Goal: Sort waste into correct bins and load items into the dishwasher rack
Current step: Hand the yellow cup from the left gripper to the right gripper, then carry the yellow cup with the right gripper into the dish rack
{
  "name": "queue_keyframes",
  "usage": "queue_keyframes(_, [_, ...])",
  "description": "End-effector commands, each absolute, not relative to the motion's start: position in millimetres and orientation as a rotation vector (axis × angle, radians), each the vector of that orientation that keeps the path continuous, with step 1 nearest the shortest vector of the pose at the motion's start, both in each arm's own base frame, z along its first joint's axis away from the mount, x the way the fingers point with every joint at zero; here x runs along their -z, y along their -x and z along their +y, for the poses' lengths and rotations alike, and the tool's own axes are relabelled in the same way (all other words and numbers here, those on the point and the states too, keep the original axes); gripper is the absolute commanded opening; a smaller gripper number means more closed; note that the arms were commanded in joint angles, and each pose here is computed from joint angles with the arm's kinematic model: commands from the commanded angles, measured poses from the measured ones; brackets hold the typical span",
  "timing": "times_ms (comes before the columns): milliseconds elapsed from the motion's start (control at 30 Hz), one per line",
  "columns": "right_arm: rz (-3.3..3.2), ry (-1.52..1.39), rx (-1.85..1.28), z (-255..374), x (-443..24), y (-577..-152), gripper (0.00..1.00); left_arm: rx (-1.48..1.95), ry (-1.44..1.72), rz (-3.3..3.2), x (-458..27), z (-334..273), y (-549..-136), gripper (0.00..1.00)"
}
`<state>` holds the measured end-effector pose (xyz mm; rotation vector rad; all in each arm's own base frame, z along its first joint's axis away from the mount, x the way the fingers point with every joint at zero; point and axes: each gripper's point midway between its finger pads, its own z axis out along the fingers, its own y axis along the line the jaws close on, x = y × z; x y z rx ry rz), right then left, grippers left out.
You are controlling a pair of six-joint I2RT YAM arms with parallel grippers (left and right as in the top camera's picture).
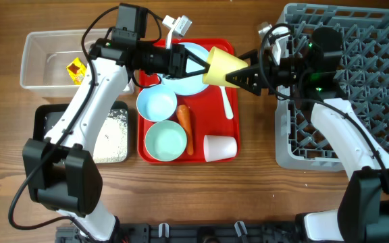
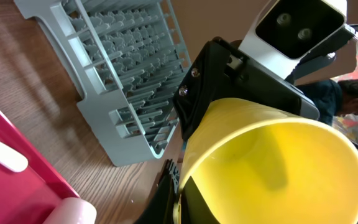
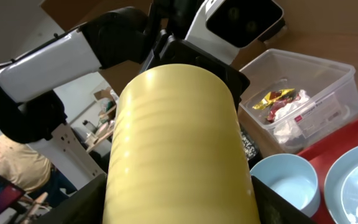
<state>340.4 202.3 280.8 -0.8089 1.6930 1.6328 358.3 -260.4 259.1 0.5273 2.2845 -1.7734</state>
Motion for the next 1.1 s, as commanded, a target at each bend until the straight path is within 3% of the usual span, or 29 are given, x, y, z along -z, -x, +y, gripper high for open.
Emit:
queue_keyframes(0, [1.675, 0.836, -1.630, 205, -284, -339, 0.54, 1.763, -0.579, 2.229, -274, -261, -356, 0.06])
queue_keyframes(167, [1.676, 0.834, -1.631, 205, -284, -340, 0.48, 1.668, -0.540, 2.277, -263, -258, -365, 0.38])
queue_keyframes(267, [1.678, 0.830, -1.627, 205, -283, -340, 0.46, 1.559, -0.486, 2.344, -250, -252, -373, 0.44])
queue_keyframes(467, [1.756, 0.698, -1.539, 203, -270, -361, 0.45, 1.151, -0.302, 2.569, -203, -221, -392, 0.47])
queue_keyframes(600, [1.914, 0.534, -1.373, 193, -236, -383, 0.46, 0.913, -0.217, 2.662, -181, -198, -398, 0.49])
queue_keyframes(900, [2.034, 0.377, -1.128, 172, -221, -400, 0.46, 0.752, -0.172, 2.699, -170, -180, -403, 0.54])
queue_keyframes(1067, [2.145, 0.281, -0.791, 135, -243, -396, 0.47, 0.718, -0.162, 2.706, -167, -177, -404, 0.55])
